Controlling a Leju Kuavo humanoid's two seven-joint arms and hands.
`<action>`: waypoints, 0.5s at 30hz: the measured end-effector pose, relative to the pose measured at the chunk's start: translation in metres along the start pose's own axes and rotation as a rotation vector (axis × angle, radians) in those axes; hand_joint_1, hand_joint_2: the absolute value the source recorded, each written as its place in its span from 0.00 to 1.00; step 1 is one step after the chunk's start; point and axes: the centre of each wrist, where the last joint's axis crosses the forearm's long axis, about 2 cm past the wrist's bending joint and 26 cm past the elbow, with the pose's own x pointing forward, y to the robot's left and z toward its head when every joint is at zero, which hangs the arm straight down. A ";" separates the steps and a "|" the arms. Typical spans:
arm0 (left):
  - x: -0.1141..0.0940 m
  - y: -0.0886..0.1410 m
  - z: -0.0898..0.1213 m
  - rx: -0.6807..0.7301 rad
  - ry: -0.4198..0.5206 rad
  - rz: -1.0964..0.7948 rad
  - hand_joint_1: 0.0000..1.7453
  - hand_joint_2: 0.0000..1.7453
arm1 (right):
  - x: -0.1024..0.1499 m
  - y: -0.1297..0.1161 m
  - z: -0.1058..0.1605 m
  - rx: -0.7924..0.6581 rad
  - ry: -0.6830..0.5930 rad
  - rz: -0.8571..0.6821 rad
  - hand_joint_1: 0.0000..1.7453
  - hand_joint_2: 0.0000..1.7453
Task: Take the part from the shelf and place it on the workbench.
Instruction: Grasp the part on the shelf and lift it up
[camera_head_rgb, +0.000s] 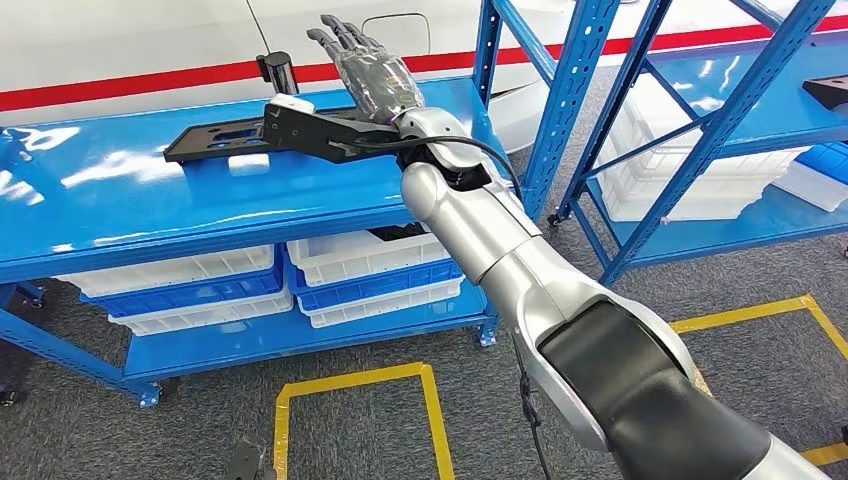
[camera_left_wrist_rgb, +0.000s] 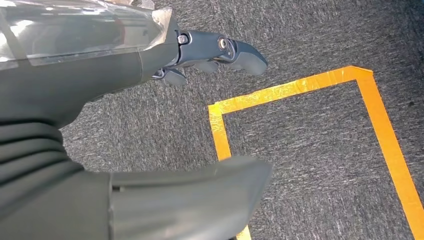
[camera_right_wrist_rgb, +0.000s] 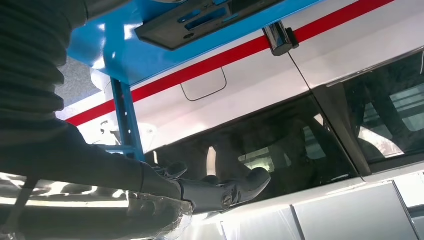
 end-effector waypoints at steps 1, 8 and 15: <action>0.000 0.000 0.000 0.000 0.001 0.000 0.00 0.00 | -0.001 -0.002 0.000 -0.004 0.001 0.000 0.00 1.00; -0.001 0.001 0.000 -0.001 0.006 0.001 0.00 0.00 | -0.006 -0.009 0.000 -0.021 0.005 0.003 0.00 1.00; -0.007 0.004 0.001 0.009 0.026 0.005 0.00 0.00 | -0.016 -0.021 0.002 -0.023 -0.023 -0.038 0.00 1.00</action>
